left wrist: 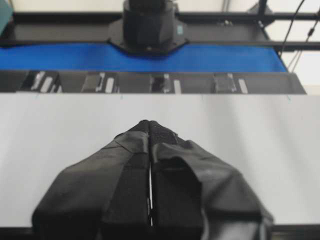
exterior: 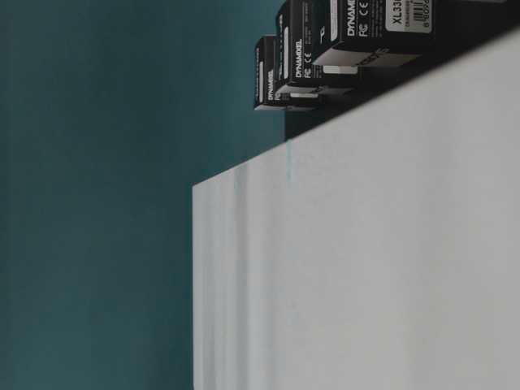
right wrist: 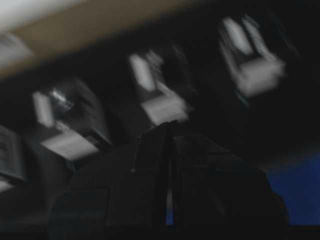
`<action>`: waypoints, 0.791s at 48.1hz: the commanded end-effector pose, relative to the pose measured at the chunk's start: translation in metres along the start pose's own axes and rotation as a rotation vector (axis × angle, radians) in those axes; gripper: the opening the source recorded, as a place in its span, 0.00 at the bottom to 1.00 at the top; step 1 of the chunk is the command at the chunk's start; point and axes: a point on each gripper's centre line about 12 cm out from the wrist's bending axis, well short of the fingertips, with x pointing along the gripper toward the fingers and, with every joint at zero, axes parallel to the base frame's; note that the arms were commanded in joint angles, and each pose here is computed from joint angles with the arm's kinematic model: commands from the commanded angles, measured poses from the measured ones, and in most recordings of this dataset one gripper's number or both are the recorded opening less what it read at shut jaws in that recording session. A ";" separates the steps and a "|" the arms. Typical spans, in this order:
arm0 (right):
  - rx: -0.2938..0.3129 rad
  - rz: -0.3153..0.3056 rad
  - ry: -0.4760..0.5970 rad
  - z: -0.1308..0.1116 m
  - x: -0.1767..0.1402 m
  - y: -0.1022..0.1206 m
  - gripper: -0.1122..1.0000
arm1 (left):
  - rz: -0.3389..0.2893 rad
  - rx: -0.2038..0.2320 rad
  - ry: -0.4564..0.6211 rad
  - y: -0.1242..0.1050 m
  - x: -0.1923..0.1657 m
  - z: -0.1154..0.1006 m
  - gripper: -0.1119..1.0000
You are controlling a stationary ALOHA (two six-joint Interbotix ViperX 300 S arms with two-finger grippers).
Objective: Place the box from the black base onto the white base.
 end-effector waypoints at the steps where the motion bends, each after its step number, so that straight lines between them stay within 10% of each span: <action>1: -0.009 -0.039 0.053 0.005 -0.009 -0.005 0.12 | -0.001 0.000 -0.021 0.000 0.000 0.010 0.05; 25: -0.094 -0.147 0.099 0.010 0.018 -0.047 0.12 | -0.001 -0.006 -0.032 0.000 -0.001 0.017 0.05; 38: -0.121 -0.094 0.161 0.009 0.047 -0.073 0.12 | -0.001 -0.008 -0.038 0.000 -0.002 0.020 0.05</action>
